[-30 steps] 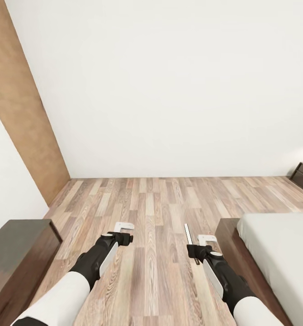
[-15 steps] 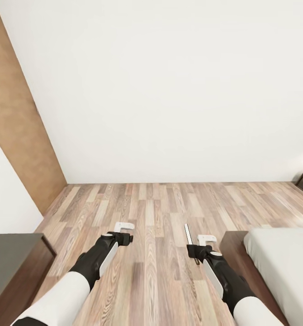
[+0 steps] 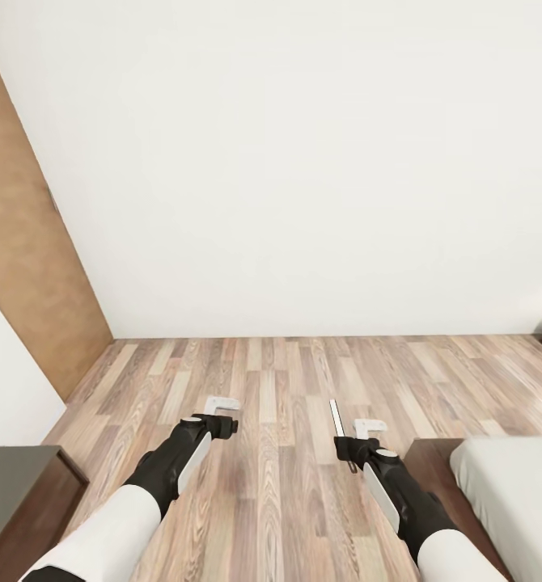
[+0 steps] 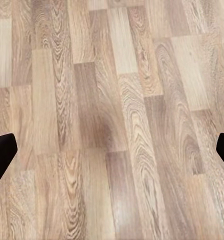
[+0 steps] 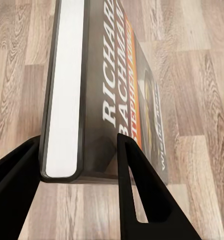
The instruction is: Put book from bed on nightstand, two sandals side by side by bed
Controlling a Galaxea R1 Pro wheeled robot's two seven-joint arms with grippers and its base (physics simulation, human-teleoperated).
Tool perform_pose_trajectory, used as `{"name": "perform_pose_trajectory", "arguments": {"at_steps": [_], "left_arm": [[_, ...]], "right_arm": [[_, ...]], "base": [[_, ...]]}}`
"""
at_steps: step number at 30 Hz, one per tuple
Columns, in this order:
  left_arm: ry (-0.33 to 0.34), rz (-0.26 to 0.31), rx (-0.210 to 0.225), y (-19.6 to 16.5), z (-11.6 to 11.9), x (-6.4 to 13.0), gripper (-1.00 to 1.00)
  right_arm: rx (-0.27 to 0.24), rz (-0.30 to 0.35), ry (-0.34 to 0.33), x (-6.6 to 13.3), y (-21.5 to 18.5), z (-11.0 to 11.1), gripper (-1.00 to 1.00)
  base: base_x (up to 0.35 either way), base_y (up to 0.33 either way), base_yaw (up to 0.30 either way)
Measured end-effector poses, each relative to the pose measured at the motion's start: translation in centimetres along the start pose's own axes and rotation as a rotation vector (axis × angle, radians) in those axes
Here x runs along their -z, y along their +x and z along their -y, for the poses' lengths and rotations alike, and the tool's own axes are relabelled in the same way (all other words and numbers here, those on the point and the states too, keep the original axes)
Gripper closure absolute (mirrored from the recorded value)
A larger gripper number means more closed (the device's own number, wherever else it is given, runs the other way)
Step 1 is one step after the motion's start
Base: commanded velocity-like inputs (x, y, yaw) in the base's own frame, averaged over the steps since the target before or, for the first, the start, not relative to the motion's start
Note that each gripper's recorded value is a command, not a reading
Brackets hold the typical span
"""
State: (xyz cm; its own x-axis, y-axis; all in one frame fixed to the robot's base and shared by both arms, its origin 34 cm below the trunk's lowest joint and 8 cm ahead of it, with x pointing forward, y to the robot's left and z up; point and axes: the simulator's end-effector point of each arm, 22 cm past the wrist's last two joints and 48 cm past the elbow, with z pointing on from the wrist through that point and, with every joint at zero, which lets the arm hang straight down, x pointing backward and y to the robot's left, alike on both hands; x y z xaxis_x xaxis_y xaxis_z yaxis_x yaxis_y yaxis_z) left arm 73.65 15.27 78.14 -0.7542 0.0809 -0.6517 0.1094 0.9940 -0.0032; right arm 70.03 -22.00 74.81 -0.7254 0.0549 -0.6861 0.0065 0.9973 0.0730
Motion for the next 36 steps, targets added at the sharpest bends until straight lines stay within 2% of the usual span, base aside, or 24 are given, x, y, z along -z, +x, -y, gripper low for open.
{"name": "perform_pose_trajectory", "arguments": {"at_steps": [12,21,36], "left_arm": [[0.001,0.0,-0.001,-0.8,0.1,1.3,-1.0],[0.002,-0.007,-0.001,-0.4,0.1,1.2,-1.0],[0.001,-0.006,0.0,-0.3,0.1,1.1,-1.0]], "right_arm": [[0.0,0.0,0.0,1.2,-0.8,-0.1,1.0],[-0.001,-0.001,0.0,1.2,-0.8,-0.1,1.0],[0.0,-0.002,0.0,1.2,-0.8,-0.1,1.0]], "base": [[0.339,0.0,0.0],[0.335,0.006,-0.016],[0.3,0.145,-0.257]]}}
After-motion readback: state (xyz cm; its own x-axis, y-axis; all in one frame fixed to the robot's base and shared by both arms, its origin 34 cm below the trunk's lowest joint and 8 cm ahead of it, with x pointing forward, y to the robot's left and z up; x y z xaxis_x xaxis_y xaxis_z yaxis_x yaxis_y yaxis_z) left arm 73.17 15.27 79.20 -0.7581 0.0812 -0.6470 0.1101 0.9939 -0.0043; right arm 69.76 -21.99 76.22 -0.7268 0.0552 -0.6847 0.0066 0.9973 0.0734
